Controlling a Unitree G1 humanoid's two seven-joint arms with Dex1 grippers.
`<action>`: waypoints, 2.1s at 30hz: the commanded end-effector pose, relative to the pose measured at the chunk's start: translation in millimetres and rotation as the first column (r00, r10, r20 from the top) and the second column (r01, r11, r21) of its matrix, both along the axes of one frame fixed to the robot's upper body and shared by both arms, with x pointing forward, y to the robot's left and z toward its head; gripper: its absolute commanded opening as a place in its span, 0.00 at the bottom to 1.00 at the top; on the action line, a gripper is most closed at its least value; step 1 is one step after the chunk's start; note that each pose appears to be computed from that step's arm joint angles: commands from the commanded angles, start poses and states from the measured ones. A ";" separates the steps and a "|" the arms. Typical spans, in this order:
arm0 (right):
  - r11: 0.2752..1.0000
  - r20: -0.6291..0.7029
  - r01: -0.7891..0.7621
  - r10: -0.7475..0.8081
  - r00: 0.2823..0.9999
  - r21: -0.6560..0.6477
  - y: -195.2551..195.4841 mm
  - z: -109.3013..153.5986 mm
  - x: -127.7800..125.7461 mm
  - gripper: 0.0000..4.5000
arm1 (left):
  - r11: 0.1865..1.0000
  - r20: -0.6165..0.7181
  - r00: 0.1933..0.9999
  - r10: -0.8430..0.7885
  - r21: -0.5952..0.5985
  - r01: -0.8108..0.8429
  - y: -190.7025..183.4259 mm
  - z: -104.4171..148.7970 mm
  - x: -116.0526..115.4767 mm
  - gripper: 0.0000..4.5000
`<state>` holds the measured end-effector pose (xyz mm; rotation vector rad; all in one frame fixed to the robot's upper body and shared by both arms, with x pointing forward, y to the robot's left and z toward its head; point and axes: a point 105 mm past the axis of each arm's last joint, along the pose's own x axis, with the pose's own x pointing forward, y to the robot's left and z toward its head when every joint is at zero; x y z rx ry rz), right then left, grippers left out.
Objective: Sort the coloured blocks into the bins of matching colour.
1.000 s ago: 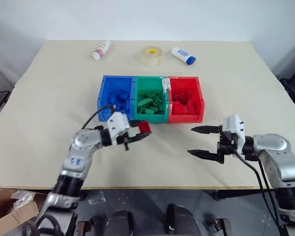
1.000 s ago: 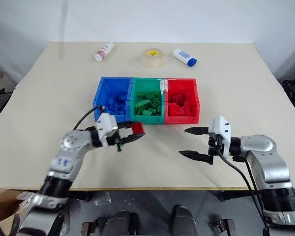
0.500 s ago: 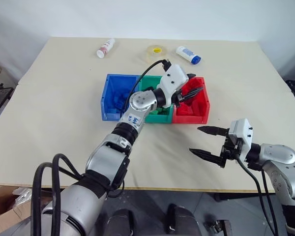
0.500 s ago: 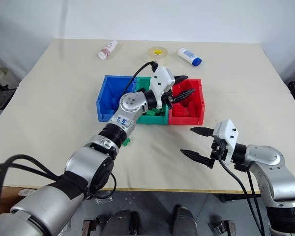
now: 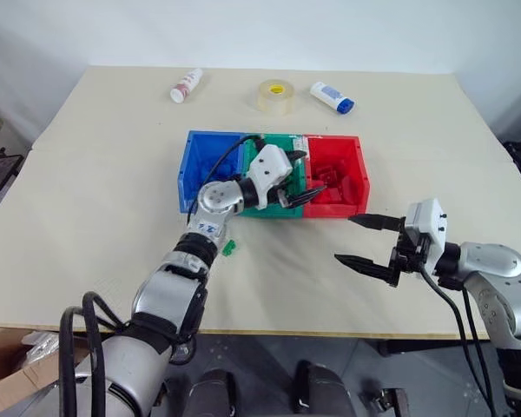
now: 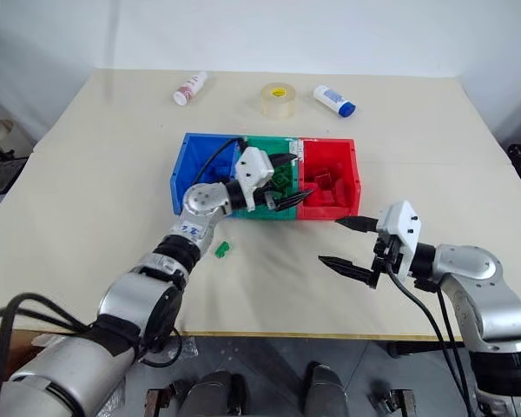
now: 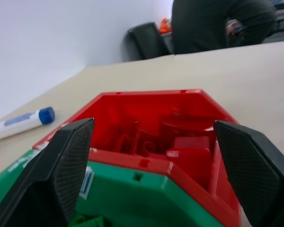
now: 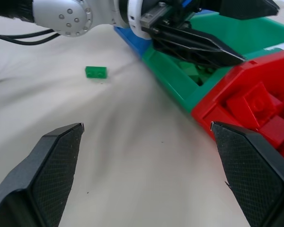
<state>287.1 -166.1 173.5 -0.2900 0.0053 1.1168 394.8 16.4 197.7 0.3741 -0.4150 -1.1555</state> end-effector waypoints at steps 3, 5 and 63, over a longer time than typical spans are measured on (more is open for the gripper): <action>0.998 0.005 -0.051 0.051 0.999 -0.022 -0.8 4.6 4.1 1.00 | 0.998 0.008 0.999 -0.051 0.049 0.050 50.1 7.8 -32.9 0.95; 0.997 -0.003 -0.078 0.078 0.997 -0.023 2.3 5.2 5.8 1.00 | 0.995 -0.043 0.999 -0.022 0.098 0.026 85.2 0.5 -51.4 0.95; 1.000 0.004 -0.020 0.020 1.000 -0.022 -1.4 -0.7 -2.3 1.00 | 0.987 -0.158 0.981 0.114 0.132 -0.093 79.6 0.1 -12.8 0.07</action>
